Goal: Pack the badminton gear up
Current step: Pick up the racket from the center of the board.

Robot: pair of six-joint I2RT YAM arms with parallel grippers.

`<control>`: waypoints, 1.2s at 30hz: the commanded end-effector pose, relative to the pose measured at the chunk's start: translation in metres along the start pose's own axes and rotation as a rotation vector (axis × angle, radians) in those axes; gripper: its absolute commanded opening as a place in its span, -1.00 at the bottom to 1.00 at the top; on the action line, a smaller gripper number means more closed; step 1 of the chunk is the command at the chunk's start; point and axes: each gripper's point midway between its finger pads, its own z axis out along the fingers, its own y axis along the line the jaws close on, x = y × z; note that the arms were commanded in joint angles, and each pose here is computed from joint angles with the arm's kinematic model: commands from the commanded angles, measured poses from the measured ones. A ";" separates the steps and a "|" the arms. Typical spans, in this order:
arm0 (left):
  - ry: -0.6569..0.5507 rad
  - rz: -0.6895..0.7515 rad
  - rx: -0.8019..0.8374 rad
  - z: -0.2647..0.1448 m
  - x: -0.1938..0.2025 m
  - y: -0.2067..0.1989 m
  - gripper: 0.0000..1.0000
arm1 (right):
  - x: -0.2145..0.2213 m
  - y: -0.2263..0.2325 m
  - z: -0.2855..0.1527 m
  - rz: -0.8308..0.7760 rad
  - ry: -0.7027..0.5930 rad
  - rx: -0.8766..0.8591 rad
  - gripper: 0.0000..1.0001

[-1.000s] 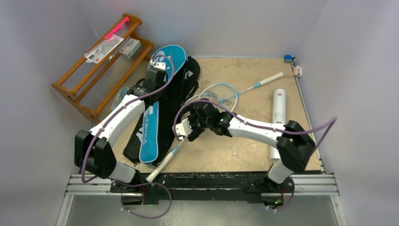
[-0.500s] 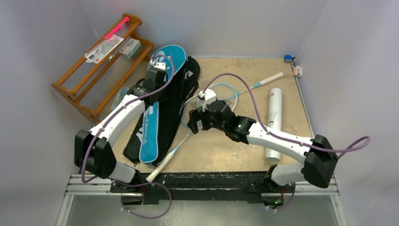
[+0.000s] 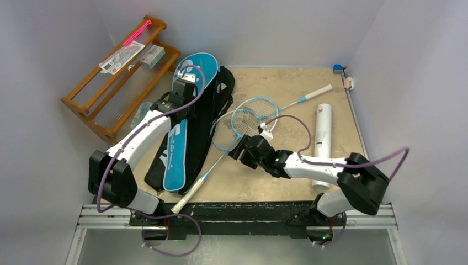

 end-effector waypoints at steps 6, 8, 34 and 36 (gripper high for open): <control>-0.048 -0.009 0.018 -0.003 -0.019 -0.003 -1.00 | 0.010 0.044 0.048 0.192 0.031 -0.122 0.30; -0.047 -0.007 0.021 -0.002 -0.018 -0.004 -1.00 | 0.010 0.045 0.056 0.213 0.023 -0.131 0.27; -0.025 0.004 0.061 0.000 -0.015 -0.011 -1.00 | -0.009 0.040 0.013 0.053 -0.023 -0.099 -1.00; -0.025 0.005 0.070 -0.001 -0.015 -0.013 -1.00 | -0.008 0.044 -0.001 -0.034 0.000 -0.124 -1.00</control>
